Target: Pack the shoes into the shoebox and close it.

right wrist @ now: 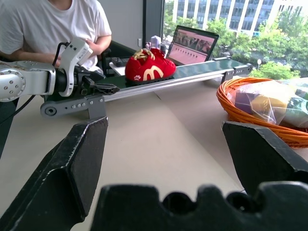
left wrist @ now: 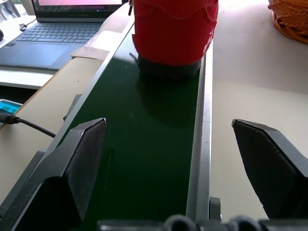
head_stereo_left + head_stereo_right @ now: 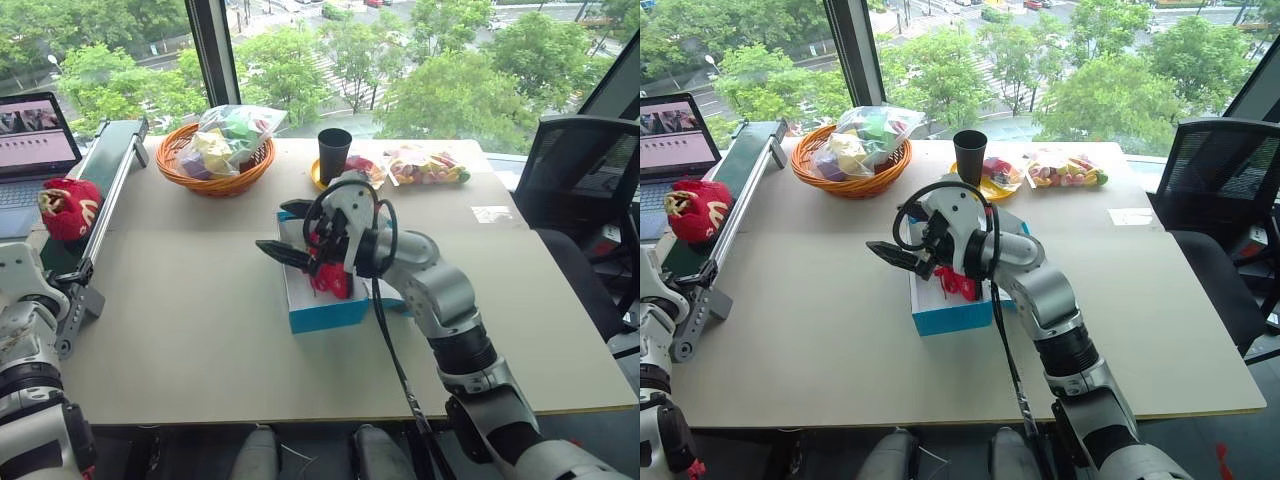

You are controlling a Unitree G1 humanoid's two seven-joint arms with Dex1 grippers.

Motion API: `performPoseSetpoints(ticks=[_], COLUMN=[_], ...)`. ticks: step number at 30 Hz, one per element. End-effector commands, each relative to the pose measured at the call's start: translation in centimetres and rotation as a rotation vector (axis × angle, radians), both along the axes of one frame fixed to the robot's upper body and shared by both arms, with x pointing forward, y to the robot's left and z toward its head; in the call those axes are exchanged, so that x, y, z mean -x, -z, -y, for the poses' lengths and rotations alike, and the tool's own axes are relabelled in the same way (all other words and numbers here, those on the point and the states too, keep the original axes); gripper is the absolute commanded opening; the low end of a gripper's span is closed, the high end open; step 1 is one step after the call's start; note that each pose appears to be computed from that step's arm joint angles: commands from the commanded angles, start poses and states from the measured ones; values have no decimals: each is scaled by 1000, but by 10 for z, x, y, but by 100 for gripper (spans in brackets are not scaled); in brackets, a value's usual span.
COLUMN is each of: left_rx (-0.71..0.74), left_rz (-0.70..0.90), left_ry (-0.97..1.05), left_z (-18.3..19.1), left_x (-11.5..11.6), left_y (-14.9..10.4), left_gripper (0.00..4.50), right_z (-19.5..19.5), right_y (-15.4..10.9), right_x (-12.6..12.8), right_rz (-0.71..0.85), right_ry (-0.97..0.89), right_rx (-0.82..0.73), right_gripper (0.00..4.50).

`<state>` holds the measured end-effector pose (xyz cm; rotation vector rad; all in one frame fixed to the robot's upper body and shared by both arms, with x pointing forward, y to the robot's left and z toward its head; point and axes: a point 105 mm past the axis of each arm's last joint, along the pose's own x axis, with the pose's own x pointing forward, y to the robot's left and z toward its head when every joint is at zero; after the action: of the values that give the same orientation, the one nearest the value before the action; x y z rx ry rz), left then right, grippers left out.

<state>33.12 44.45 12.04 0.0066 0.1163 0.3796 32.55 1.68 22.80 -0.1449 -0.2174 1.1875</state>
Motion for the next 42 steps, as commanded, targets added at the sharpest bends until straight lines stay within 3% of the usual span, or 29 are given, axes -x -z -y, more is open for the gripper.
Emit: performPoseSetpoints(ticks=[1,11,17,22,27,31,38,42], left_rx=[-48,-62,-52,-77,-58,-20,127,231], left_rz=[39,58,92,152,280,338,322,304], left_ry=[-4,-24,0,83,289,513,803,909], left_z=[-5,-7,-1,22,83,162,259,292], left_x=[1,2,-5,-25,-50,-63,-43,-33], left_y=[-16,-20,-26,-49,-83,-103,-103,-99], left_gripper=[450,450,277,257,257,257,257,257], right_z=[-2,-2,-1,2,10,34,59,68], right_y=[-20,-22,-22,-24,-35,-38,-46,-42], right_x=[7,8,6,5,-4,-33,-40,-44], right_rz=[71,71,76,70,-46,-428,-707,-805], right_ry=[-16,-20,-9,3,36,113,69,79], right_rx=[-17,-19,-18,-32,-166,-450,-715,-817], right_gripper=[448,448,450,450,450,450,450,450])
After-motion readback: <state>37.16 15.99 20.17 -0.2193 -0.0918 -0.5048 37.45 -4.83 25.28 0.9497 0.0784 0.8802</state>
